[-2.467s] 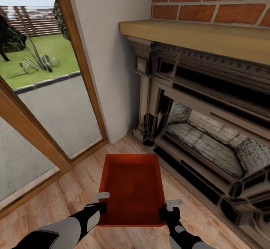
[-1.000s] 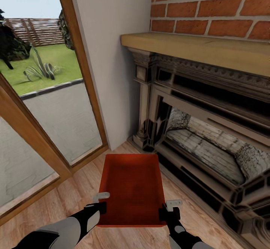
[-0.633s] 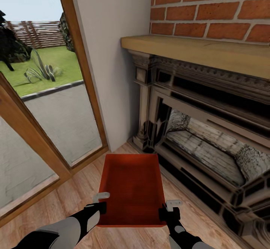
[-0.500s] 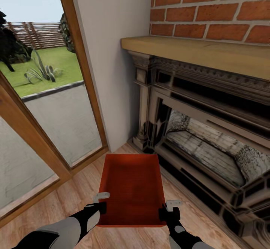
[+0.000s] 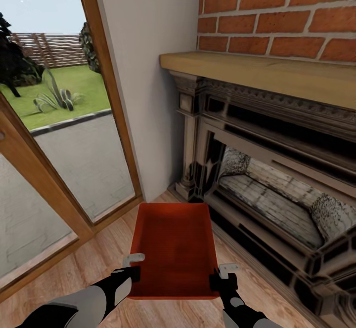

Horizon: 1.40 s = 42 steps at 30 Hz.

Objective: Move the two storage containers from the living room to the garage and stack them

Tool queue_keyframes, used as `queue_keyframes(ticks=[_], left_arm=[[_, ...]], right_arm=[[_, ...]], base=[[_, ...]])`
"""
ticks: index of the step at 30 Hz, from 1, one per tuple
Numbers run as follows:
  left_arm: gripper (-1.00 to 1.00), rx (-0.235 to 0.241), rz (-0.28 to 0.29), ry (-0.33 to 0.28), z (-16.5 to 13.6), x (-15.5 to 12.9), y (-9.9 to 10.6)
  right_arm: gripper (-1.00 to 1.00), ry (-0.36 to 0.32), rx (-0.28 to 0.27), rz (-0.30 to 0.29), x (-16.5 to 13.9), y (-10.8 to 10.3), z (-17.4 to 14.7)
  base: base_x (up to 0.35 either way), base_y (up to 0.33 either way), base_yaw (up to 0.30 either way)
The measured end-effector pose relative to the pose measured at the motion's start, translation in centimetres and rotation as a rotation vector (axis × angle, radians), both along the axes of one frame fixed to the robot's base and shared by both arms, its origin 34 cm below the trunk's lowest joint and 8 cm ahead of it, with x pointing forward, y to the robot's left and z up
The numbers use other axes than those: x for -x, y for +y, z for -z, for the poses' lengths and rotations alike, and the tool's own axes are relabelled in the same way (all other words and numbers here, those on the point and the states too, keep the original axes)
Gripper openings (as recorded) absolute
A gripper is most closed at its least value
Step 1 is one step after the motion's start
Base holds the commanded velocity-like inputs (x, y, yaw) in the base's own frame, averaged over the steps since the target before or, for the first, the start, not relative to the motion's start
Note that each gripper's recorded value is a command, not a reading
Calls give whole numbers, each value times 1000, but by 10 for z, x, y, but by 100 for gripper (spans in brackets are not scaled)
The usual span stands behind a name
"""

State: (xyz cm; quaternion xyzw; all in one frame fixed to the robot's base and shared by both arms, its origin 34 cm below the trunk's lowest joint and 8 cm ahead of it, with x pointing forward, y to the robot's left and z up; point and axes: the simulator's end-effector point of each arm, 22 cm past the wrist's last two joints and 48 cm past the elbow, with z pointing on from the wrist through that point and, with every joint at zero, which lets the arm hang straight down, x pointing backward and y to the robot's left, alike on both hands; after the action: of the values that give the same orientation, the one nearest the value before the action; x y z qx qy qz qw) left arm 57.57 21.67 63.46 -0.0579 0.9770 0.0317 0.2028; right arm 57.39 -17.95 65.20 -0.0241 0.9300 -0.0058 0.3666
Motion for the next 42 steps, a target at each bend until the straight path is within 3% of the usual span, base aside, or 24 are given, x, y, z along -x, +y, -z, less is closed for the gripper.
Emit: queue_keyframes(ticks=[13,31,42], left_arm=[[-100,0,0,-1,0,0,0],[-100,1,-3,-3,0,-1,-1],[-100,2,-3,-25,-8,-7,-2]], right_arm=[[-100,-1,0,0,0,0,0],[-100,-4,2,-3,-2,-1,-1],[-100,-27,4,-3,-8,-1,-9]], base=[[-9,0,0],[-316,0,0],[-38,0,0]])
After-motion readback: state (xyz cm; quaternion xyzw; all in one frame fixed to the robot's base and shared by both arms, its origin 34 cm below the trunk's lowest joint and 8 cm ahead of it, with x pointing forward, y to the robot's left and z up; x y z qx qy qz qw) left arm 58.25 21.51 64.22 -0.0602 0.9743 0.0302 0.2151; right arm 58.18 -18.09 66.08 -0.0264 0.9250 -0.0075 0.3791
